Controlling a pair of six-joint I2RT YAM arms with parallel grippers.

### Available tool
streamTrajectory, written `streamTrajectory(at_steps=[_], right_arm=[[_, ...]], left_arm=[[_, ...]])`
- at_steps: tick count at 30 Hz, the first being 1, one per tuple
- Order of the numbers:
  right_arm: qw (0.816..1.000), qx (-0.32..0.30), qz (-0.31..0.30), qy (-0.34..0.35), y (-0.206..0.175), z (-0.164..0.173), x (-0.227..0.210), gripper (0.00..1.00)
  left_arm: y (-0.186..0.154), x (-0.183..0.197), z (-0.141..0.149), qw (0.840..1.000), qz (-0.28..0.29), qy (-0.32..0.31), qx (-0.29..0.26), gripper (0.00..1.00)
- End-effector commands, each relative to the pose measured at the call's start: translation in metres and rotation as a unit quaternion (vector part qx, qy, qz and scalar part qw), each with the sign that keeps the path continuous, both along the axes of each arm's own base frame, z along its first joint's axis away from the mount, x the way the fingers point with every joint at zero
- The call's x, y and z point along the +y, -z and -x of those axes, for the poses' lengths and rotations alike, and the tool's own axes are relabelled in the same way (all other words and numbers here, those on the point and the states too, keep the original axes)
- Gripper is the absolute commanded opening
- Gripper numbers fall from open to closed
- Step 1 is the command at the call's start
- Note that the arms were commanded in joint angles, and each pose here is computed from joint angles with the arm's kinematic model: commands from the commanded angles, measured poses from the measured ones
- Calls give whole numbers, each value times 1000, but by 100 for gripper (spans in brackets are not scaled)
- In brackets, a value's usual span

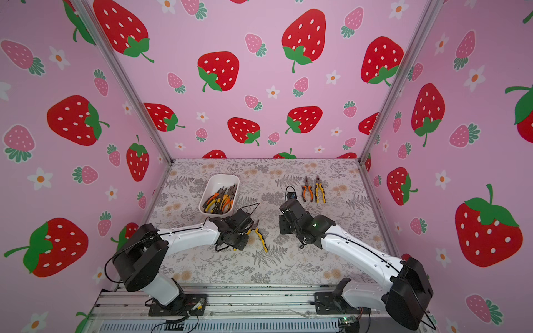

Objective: Take the pliers out of the storage box
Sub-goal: Adjust the pliers at the center of the board.

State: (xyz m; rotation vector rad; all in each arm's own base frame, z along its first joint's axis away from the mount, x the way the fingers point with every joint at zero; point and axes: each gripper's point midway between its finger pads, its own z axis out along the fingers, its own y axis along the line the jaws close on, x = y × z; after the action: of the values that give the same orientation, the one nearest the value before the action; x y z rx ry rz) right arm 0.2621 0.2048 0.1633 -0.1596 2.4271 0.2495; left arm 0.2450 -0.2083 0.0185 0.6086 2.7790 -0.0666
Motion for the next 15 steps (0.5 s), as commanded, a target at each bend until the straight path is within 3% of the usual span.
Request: streamTrajectory(at_steps=[1, 3, 6, 15], right_arm=[[1000, 4, -10, 2, 1, 0, 1, 49], [1000, 2, -12, 2, 0, 0, 1, 49], [1000, 0, -11, 4, -1, 1, -2, 49], [1000, 2, -11, 3, 1, 0, 0, 49]], left_arm=[[-5, 0, 3, 1000, -11, 2, 6, 19], [-3, 0, 6, 1000, -14, 5, 11, 27], [-2, 3, 12, 1000, -20, 6, 15, 30], [-1, 9, 33, 999, -26, 5, 21, 32]])
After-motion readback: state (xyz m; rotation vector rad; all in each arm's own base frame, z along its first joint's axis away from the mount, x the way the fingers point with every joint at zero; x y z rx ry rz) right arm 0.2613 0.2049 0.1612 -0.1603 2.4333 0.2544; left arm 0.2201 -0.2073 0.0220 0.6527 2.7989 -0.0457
